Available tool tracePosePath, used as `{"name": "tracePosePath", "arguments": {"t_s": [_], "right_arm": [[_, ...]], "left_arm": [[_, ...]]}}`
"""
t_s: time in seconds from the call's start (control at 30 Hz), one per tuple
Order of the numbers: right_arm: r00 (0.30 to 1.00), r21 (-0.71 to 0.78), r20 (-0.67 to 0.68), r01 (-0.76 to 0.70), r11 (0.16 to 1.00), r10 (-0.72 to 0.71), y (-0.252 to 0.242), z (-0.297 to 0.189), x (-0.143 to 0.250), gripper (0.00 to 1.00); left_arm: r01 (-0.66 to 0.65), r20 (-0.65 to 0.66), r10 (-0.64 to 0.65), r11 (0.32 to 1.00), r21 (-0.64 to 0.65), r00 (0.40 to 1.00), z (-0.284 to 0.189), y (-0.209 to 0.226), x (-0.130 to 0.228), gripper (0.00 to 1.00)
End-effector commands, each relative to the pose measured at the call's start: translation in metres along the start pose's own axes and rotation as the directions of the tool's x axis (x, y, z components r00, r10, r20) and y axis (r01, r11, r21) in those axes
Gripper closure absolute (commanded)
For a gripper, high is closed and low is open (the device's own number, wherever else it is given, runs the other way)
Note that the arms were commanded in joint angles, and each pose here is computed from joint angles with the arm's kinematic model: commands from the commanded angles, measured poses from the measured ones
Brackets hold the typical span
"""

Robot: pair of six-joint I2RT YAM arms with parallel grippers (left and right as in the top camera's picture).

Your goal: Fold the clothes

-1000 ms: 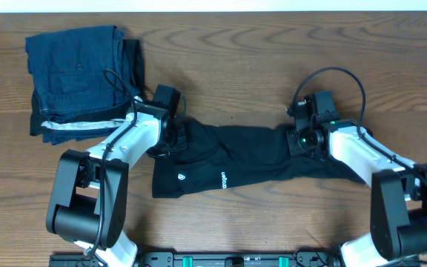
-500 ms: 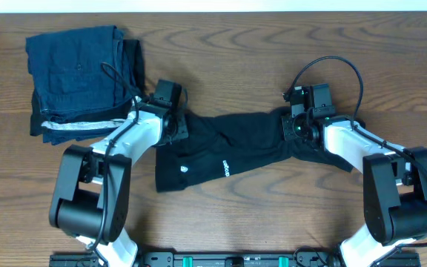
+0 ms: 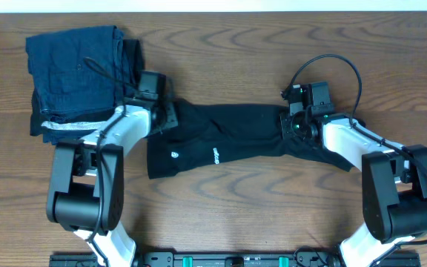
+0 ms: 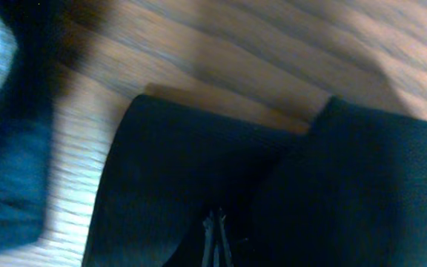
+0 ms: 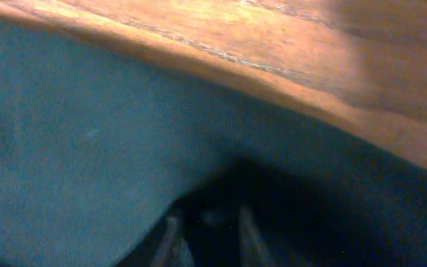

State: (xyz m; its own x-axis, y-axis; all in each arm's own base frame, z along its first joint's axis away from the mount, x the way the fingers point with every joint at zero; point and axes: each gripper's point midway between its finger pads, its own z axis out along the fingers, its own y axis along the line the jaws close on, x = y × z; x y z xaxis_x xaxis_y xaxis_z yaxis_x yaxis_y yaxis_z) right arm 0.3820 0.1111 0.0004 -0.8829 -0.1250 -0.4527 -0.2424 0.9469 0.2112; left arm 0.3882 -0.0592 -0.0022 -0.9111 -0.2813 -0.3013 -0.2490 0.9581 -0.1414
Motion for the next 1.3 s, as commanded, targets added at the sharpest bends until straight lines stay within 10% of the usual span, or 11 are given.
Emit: {"name": "tracePosePath", "arguments": {"t_s": [0.0,0.13,0.37,0.57,0.63,0.77,0.83,1.27], "right_arm": [[0.996,0.112,-0.073,-0.038,0.993,0.047,-0.031,0.011,0.022,0.59],[0.999,0.013,0.021,-0.025,1.0,0.025,-0.017,-0.012,-0.015,0.27],[0.992,0.014,0.119,-0.032,0.999,0.03,-0.011,-0.091,-0.045,0.01],[0.994,0.091,0.031,-0.111,0.99,0.109,-0.029,-0.132,-0.01,0.01],[0.986,0.135,-0.009,-0.166,0.977,0.168,-0.041,-0.135,0.004,0.06],[0.968,0.188,-0.056,-0.231,0.955,0.246,-0.063,-0.131,0.024,0.78],[0.961,0.192,-0.071,-0.25,0.949,0.267,-0.068,-0.123,0.031,0.98],[0.943,0.265,-0.167,-0.24,0.934,0.289,-0.097,-0.06,0.072,0.99]], "left_arm": [[0.004,-0.094,-0.014,0.994,-0.107,0.996,0.025,0.043,0.024,0.94],[-0.034,-0.059,0.028,0.995,-0.093,0.998,0.014,0.042,0.01,0.94],[-0.031,0.062,0.028,0.998,0.055,0.998,-0.046,0.01,-0.022,0.91],[0.026,0.024,-0.029,0.991,0.129,0.999,-0.091,0.0,-0.005,0.9],[0.031,-0.022,-0.028,0.99,0.139,0.999,-0.095,-0.001,0.007,0.9],[0.045,-0.138,-0.027,0.991,0.126,0.99,-0.091,0.003,0.037,0.9],[0.051,-0.184,-0.031,0.993,0.106,0.982,-0.085,0.008,0.05,0.9],[0.066,-0.335,-0.051,0.997,0.035,0.941,-0.033,0.028,0.097,0.9]]}}
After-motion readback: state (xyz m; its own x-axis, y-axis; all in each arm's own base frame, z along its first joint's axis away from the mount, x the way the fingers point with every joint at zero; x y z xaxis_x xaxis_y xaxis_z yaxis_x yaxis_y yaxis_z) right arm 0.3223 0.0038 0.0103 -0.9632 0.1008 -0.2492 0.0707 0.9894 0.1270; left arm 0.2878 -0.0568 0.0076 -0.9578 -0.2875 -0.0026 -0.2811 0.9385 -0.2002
